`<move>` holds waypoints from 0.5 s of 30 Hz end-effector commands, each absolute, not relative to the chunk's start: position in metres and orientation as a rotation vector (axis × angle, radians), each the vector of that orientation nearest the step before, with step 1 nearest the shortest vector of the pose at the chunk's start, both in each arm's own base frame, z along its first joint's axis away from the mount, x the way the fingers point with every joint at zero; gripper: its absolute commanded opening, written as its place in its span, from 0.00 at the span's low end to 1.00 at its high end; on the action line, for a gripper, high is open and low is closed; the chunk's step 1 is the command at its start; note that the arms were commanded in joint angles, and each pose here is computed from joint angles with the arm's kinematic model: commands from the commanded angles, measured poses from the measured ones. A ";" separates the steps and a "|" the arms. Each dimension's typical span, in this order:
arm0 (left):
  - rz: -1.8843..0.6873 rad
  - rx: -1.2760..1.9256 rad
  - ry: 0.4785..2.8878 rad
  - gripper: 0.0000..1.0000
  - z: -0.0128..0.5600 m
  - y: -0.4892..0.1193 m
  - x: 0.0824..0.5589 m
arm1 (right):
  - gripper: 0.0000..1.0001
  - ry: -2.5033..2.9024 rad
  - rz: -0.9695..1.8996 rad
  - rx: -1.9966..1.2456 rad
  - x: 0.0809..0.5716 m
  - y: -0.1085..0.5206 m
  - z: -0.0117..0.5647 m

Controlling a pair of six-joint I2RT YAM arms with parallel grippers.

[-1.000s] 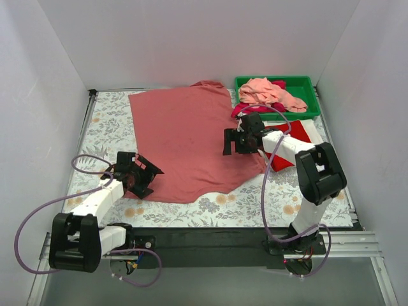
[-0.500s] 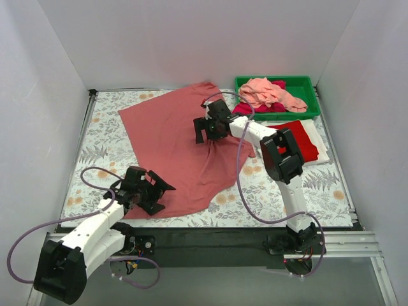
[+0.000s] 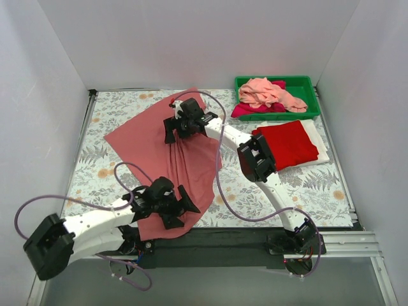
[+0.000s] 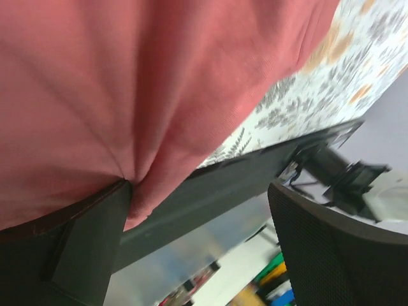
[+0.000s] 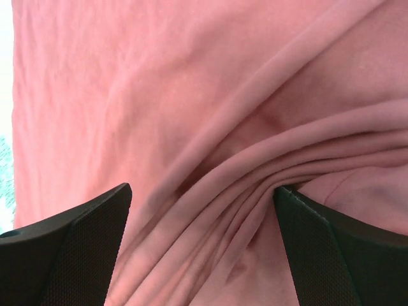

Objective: Fold and stack the t-shirts
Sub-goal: Flatten the tshirt out

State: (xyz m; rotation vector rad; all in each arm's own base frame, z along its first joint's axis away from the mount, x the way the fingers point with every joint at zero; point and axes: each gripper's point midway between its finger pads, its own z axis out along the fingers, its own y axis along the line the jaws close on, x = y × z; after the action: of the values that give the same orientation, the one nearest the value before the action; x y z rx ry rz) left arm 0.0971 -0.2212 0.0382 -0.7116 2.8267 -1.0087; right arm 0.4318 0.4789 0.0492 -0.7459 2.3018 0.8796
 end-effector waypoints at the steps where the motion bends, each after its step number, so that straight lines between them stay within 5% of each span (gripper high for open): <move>1: -0.839 -0.705 2.947 0.89 0.014 -0.239 0.083 | 0.98 2.348 0.973 -0.837 0.405 0.483 0.038; 8: -0.832 -0.308 2.830 0.92 0.057 -0.326 0.104 | 0.98 2.319 0.870 -0.588 0.444 0.374 0.132; 15: -0.991 -0.054 2.712 0.93 0.100 -0.396 0.131 | 0.98 2.212 0.657 -0.468 0.416 0.252 0.222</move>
State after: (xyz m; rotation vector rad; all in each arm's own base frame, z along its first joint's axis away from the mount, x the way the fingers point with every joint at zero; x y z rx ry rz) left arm 0.1145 -0.3710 0.0687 -0.1794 2.8318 -0.9108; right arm 0.4381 0.2838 0.1548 -0.4586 2.3469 0.7318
